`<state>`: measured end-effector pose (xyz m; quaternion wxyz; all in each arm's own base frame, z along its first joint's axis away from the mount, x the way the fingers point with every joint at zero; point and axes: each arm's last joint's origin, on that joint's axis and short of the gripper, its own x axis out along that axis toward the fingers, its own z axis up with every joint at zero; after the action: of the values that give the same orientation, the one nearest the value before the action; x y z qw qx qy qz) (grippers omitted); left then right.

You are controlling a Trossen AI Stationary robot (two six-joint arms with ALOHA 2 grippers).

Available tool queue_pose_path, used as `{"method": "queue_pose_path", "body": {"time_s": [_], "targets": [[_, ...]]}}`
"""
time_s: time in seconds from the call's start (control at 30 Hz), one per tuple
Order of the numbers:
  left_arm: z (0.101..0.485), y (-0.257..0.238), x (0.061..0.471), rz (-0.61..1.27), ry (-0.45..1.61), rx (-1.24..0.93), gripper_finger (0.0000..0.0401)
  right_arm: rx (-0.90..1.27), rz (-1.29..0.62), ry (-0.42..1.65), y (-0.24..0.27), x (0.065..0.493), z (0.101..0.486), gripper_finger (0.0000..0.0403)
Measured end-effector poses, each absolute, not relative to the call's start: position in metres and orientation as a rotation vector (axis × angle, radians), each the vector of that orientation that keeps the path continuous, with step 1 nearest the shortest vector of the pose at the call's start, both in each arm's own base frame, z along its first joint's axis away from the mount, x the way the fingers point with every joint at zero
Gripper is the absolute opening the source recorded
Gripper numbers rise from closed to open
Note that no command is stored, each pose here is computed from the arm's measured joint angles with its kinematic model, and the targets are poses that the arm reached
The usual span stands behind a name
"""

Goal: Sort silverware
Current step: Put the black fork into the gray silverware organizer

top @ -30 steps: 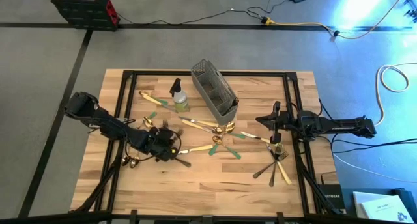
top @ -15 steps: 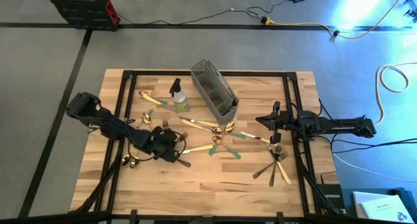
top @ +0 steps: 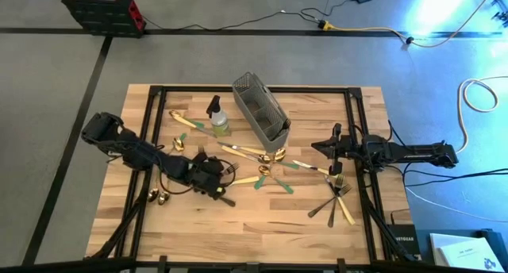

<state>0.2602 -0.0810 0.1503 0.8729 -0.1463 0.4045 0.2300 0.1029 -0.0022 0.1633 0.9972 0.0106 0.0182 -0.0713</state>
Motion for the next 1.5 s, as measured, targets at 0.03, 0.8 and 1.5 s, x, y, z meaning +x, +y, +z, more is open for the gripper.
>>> {"method": "queue_pose_path", "body": {"time_s": [0.03, 0.8, 1.5], "targets": [[0.152, -0.081, 0.262, 0.475, 0.842, -0.294, 0.0005, 0.021, -0.143, 0.036, -0.002, 0.103, 0.163, 0.0], [0.217, -0.066, 0.307, 0.459, 0.67, -0.04, 0.0005, 0.021, -0.143, 0.038, -0.002, 0.103, 0.163, 0.0], [0.295, -0.019, 0.368, 0.294, -0.036, 0.048, 0.0005, 0.013, -0.142, 0.049, -0.002, 0.103, 0.162, 0.0]]}}
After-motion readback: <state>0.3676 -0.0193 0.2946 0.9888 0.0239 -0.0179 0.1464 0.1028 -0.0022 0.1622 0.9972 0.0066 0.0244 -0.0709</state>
